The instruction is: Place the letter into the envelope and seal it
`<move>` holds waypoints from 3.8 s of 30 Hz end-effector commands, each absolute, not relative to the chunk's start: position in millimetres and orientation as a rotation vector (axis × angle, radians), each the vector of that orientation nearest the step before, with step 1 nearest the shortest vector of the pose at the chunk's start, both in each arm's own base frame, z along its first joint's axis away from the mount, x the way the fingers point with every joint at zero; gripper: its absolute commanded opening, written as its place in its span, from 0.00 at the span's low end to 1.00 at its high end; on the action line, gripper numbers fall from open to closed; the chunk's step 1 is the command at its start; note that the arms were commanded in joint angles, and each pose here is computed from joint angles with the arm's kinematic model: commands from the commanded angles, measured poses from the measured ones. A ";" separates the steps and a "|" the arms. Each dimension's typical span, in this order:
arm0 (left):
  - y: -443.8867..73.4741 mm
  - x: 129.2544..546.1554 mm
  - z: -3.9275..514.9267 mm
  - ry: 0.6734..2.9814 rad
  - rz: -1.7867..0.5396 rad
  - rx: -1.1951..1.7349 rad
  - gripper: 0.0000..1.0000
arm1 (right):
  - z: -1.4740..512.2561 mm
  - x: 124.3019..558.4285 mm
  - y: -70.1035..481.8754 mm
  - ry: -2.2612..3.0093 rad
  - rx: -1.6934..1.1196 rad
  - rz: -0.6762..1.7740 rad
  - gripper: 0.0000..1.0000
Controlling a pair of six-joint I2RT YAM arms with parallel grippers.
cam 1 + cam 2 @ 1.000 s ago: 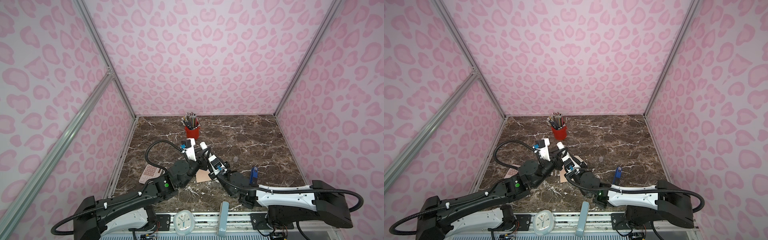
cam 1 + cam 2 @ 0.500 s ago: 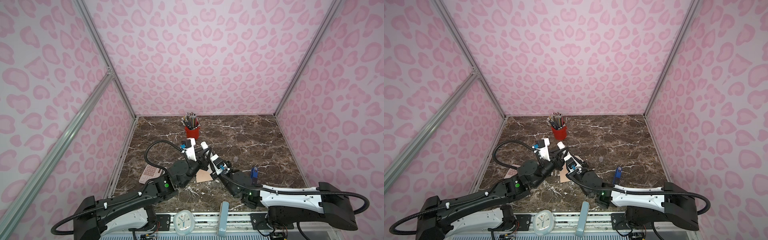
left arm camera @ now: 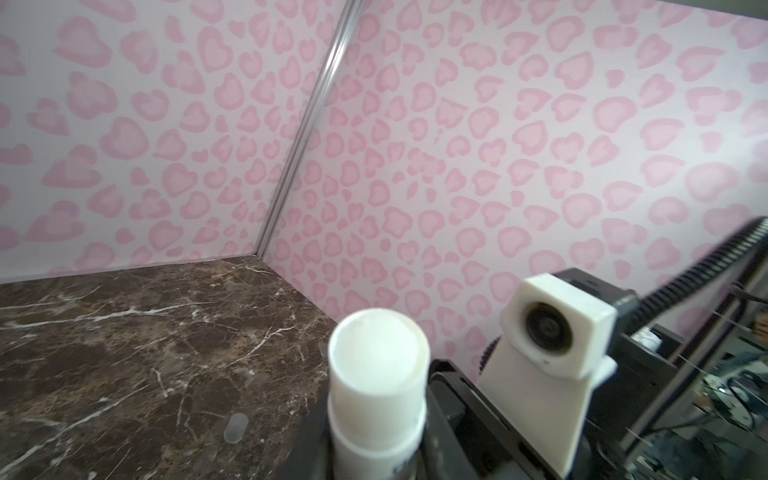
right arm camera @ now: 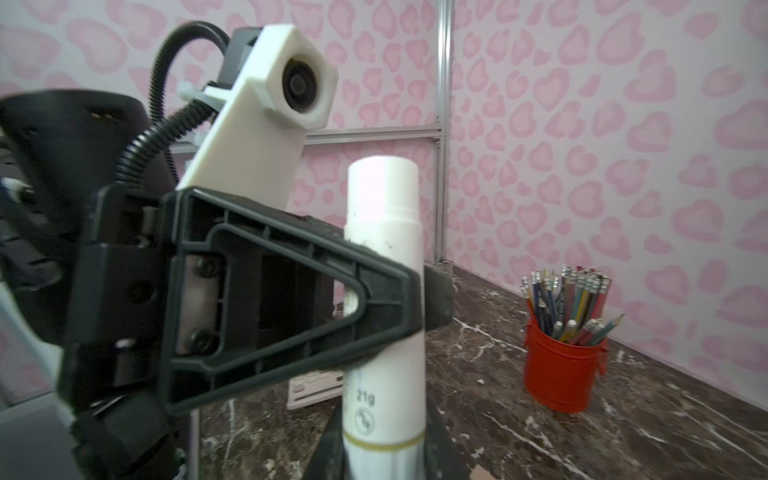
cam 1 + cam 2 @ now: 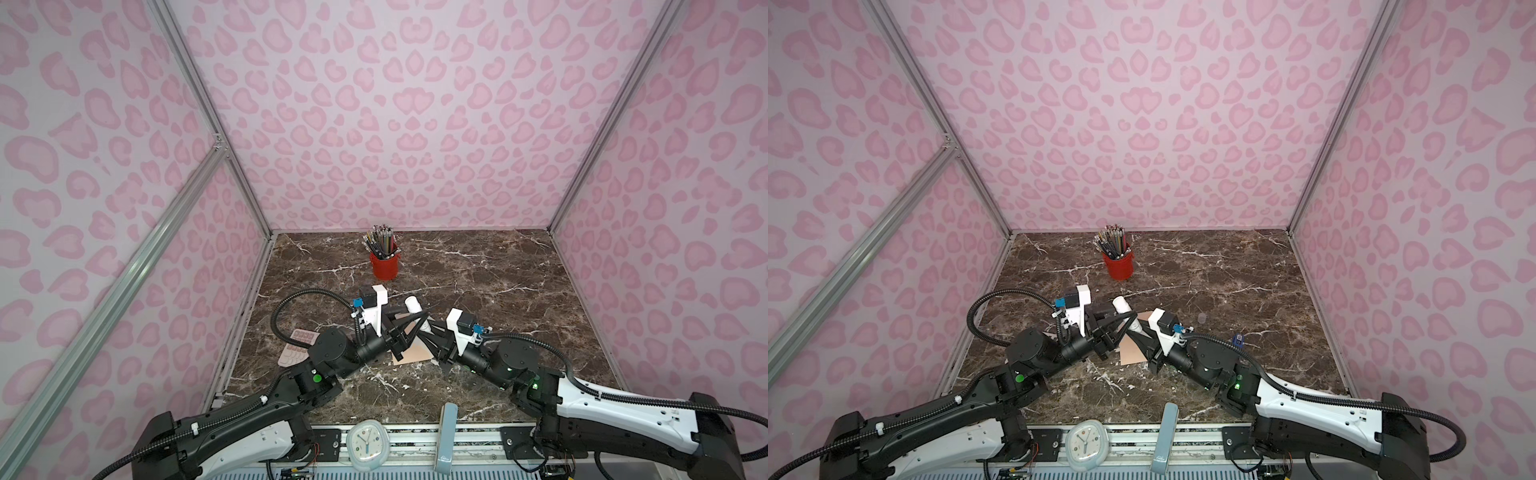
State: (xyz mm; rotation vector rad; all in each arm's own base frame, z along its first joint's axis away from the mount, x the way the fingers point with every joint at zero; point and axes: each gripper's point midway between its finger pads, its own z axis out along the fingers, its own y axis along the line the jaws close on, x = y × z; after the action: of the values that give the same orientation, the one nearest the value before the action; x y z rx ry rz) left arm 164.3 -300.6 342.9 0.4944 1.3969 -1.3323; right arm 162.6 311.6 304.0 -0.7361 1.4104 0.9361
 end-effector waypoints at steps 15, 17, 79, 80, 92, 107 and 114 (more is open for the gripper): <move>-312.0 81.3 320.0 1.316 -1.611 0.960 0.04 | 337.7 131.5 308.2 1.400 -0.832 1.408 0.07; -311.3 85.9 318.6 1.332 -1.588 0.937 0.04 | 331.9 134.5 308.3 1.422 -0.842 1.372 0.13; -282.9 221.7 328.4 1.607 -0.985 0.099 0.04 | 291.8 212.0 328.0 1.337 -0.640 0.432 0.15; -283.1 220.1 326.9 1.610 -0.986 0.114 0.04 | 294.0 209.8 328.6 1.338 -0.644 0.453 0.14; -298.8 104.6 322.3 1.376 -1.454 0.745 0.04 | 320.9 165.4 328.9 1.416 -0.708 1.143 0.07; -284.9 73.4 321.0 1.321 -1.487 0.898 0.04 | 343.8 123.5 345.3 1.399 -0.901 1.588 0.08; -276.8 93.1 325.4 1.354 -1.394 0.785 0.04 | 324.8 136.6 340.5 1.462 -0.917 1.421 0.29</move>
State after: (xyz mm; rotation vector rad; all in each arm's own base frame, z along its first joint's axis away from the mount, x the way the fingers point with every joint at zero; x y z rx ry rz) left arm 109.4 -268.6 348.1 0.6517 1.2838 -1.3689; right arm 105.1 344.1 307.5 -1.0612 1.5040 1.5715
